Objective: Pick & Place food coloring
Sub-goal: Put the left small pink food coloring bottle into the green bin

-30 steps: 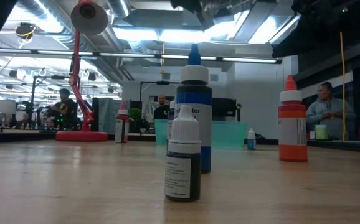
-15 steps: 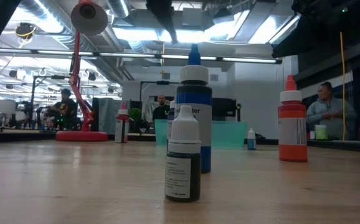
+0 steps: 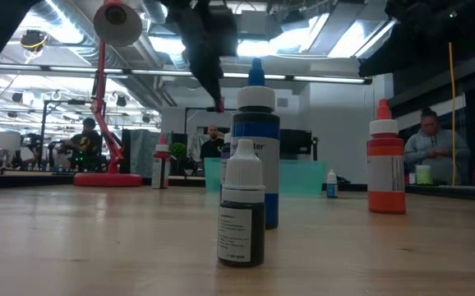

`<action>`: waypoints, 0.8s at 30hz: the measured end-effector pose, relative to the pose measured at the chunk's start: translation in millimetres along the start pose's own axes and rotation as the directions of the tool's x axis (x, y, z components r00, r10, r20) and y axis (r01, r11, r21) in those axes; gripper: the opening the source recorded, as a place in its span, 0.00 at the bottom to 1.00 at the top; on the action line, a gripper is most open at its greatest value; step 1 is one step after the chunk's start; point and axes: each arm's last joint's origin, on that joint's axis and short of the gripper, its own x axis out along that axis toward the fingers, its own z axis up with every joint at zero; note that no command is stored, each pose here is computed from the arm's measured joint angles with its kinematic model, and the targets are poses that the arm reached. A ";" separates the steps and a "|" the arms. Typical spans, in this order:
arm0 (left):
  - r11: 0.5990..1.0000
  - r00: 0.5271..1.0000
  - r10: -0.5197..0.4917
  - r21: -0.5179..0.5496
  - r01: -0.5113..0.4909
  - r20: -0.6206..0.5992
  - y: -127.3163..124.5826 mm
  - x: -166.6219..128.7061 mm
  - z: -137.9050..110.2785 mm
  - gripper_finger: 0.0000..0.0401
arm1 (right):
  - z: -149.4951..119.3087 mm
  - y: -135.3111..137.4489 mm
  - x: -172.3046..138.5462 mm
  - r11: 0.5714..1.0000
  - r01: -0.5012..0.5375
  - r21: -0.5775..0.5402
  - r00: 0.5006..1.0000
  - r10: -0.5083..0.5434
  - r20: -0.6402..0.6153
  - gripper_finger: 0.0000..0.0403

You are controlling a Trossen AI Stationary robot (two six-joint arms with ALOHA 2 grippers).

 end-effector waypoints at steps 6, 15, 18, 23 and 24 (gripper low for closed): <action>0.999 1.000 -0.005 0.036 0.004 0.005 -0.6 29.1 -6.8 0.16 | 0.0 -0.1 0.0 1.000 0.002 0.000 1.000 -0.002 0.000 0.44; 0.998 0.999 0.011 0.057 -0.013 0.033 6.9 59.8 -5.6 0.16 | 0.0 -0.1 0.0 0.997 0.004 -0.080 1.000 -0.004 0.000 0.44; 0.998 1.000 -0.004 0.067 0.003 0.010 8.3 72.1 -6.9 0.16 | 0.0 -0.1 0.0 0.997 0.004 -0.078 1.000 -0.004 0.000 0.44; 0.997 0.999 -0.022 0.070 0.023 -0.025 12.1 89.0 -10.2 0.16 | 0.0 -0.1 0.0 0.997 0.003 -0.075 1.000 -0.003 0.000 0.44; 0.997 0.999 -0.022 0.076 0.024 -0.026 13.3 91.2 -9.9 0.16 | 0.0 -0.1 0.0 0.997 0.004 -0.076 1.000 -0.004 0.000 0.44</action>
